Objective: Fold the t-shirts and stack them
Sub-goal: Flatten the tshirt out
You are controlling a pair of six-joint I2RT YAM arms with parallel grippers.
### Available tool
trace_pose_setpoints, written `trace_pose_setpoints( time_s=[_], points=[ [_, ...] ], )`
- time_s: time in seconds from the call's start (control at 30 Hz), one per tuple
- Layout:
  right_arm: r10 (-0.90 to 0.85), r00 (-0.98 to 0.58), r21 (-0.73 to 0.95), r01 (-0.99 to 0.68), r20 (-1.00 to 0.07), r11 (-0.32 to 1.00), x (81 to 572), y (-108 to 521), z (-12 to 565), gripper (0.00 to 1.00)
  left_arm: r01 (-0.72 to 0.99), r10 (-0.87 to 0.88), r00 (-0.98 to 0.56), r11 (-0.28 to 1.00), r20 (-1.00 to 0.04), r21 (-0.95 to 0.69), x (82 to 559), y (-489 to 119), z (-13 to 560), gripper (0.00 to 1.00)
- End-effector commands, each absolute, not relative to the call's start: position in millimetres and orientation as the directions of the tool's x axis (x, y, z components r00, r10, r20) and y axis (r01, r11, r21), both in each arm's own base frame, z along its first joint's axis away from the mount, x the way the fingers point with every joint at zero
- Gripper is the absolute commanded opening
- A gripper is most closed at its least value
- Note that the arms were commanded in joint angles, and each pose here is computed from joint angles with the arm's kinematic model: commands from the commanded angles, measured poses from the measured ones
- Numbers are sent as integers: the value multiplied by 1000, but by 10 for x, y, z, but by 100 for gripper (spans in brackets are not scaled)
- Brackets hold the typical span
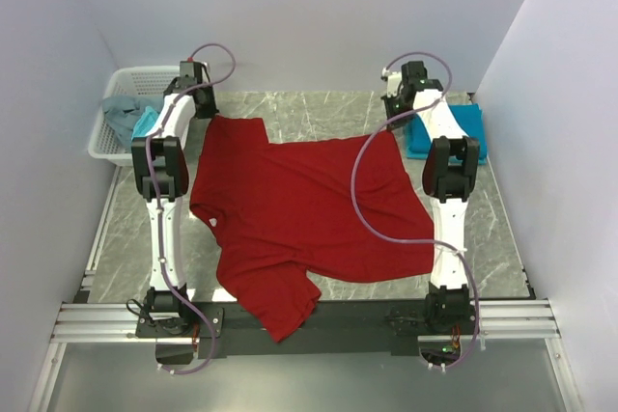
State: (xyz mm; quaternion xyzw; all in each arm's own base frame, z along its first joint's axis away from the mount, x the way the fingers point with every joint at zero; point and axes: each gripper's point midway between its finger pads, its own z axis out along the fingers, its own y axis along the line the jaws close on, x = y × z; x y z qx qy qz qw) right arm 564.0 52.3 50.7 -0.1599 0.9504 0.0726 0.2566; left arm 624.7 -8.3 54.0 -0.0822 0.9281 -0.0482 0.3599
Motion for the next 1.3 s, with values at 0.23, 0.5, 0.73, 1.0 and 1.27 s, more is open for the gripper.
trace_pose_setpoints(
  time_s=[0.23, 0.5, 0.73, 1.0, 1.27],
  points=[
    [-241, -472, -45, -388, -848, 920, 5455, 682, 2960, 0, 26, -234, -316, 967, -920, -255, 6138, -245, 3188, 0],
    [-311, -171, -252, -299, -935, 920, 4500, 492, 4667, 0, 64, -247, 14, 967, -969, -246, 5051, -180, 4864, 0],
    [-325, 201, -346, -81, -924, 935, 2979, 200, 6083, 0, 87, -253, 347, 968, -903, -237, 3589, -84, 6123, 0],
    [-337, 464, -295, 162, -819, 942, 1696, -135, 6897, 0, 142, -264, 611, 964, -746, -225, 2061, -51, 7020, 0],
    [-365, 467, -285, 235, -805, 929, 1583, -257, 6938, 0, 161, -263, 687, 964, -678, -210, 1595, -48, 7287, 0]
  ],
)
